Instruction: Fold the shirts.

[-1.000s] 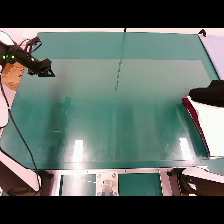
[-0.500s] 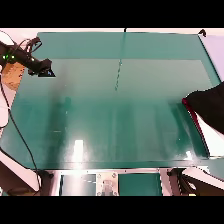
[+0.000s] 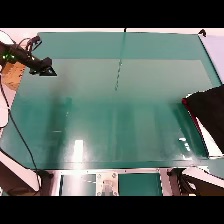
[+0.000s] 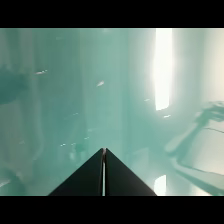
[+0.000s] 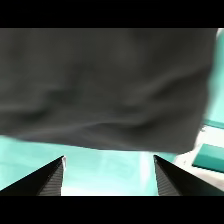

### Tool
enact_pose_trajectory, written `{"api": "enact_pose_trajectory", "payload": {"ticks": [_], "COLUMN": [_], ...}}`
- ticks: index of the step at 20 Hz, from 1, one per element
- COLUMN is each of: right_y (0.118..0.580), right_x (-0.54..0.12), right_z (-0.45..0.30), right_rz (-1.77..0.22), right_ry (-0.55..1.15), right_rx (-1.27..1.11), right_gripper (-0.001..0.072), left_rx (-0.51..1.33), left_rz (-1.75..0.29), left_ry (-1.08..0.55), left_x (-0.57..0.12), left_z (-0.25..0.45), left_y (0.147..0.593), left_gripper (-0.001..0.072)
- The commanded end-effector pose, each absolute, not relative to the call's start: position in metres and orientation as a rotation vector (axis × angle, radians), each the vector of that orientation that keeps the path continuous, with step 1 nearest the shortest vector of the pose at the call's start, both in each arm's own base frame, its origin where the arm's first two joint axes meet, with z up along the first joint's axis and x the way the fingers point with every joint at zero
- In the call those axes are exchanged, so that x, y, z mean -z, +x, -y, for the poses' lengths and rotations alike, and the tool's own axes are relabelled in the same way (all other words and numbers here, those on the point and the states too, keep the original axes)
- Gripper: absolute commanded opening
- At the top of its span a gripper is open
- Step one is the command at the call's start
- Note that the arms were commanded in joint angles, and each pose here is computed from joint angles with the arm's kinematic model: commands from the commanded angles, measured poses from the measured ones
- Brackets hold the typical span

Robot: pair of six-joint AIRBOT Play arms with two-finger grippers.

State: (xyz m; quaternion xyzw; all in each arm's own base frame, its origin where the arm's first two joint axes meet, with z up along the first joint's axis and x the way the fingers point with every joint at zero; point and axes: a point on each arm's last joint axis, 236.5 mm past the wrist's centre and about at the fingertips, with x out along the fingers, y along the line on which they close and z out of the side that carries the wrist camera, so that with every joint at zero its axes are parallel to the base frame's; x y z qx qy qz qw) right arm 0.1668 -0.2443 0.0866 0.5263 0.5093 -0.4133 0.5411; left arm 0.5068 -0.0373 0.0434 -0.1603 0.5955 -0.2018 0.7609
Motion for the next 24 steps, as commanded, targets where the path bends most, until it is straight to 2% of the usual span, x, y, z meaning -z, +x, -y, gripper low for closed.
{"api": "enact_pose_trajectory", "payload": {"ticks": [1,3,4,5,9,11,13,18,21,24], "right_y": [0.205,0.227,0.237,0.248,0.304,0.335,0.348,0.305,0.291,0.289], "right_x": [-0.139,-0.168,-0.176,-0.181,-0.181,-0.17,-0.143,-0.042,-0.016,-0.016], "right_z": [0.243,0.239,0.236,0.231,0.189,0.146,0.084,-0.047,-0.074,-0.081], "right_rz": [-1.074,-0.988,-0.962,-0.951,-0.975,-0.987,-1.042,-1.189,-1.219,-1.222], "right_ry": [1.255,1.246,1.236,1.202,0.99,0.88,0.771,0.631,0.579,0.533], "right_rx": [0.832,0.738,0.699,0.653,0.479,0.364,0.215,-0.016,-0.079,-0.122], "right_gripper": [0.0614,0.0603,0.0366,0.0031,0.0013,0.0011,0.0011,0.0011,0.0011,0.0012], "left_rx": [0.506,0.516,0.516,0.514,0.524,0.561,0.591,0.583,0.562,0.554], "left_rz": [-1.237,-1.206,-1.188,-1.173,-1.148,-1.201,-1.262,-1.35,-1.382,-1.405], "left_ry": [-0.393,-0.388,-0.379,-0.375,-0.363,-0.351,-0.338,-0.311,-0.337,-0.326], "left_x": [-0.068,-0.086,-0.096,-0.105,-0.14,-0.138,-0.127,-0.076,-0.052,-0.046], "left_z": [0.054,0.057,0.057,0.057,0.068,0.087,0.111,0.155,0.163,0.16], "left_y": [0.509,0.507,0.504,0.502,0.483,0.46,0.433,0.344,0.305,0.297], "left_gripper": [0.0022,0.0022,0.0022,0.0022,0.0021,0.0022,0.0022,0.0022,0.0022,0.0023]}}
